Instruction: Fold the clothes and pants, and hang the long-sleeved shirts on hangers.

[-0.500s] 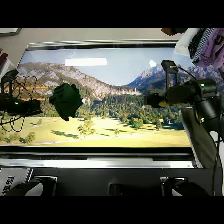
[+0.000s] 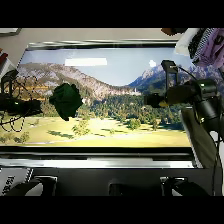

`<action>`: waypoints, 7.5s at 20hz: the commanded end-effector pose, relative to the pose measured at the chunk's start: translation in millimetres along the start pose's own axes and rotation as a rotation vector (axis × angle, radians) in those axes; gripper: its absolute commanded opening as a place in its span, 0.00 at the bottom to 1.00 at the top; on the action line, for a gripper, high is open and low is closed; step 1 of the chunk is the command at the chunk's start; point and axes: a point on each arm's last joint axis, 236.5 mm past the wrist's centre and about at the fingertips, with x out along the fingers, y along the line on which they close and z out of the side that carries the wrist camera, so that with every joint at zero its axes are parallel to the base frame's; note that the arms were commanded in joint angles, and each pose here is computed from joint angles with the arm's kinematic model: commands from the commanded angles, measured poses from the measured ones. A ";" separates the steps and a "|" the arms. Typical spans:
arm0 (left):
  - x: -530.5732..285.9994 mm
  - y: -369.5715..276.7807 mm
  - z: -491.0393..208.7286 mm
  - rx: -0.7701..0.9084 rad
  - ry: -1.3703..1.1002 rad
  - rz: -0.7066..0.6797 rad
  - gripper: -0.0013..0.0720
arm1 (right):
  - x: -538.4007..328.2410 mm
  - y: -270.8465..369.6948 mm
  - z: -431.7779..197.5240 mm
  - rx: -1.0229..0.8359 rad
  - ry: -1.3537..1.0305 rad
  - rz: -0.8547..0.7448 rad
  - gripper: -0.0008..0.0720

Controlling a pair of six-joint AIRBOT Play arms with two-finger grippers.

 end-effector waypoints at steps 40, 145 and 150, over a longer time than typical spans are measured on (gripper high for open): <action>121.5 -206.6 65.9 0.074 0.040 -0.565 0.05 | -37.6 -45.0 -27.6 0.163 0.050 -0.205 0.21; 175.1 -39.9 38.6 -0.229 0.158 -0.077 0.05 | 83.4 -135.9 19.9 0.480 0.280 0.074 0.70; 172.9 -34.9 35.1 -0.240 0.177 -0.072 0.05 | 77.8 -152.8 -52.6 0.588 0.413 0.150 0.77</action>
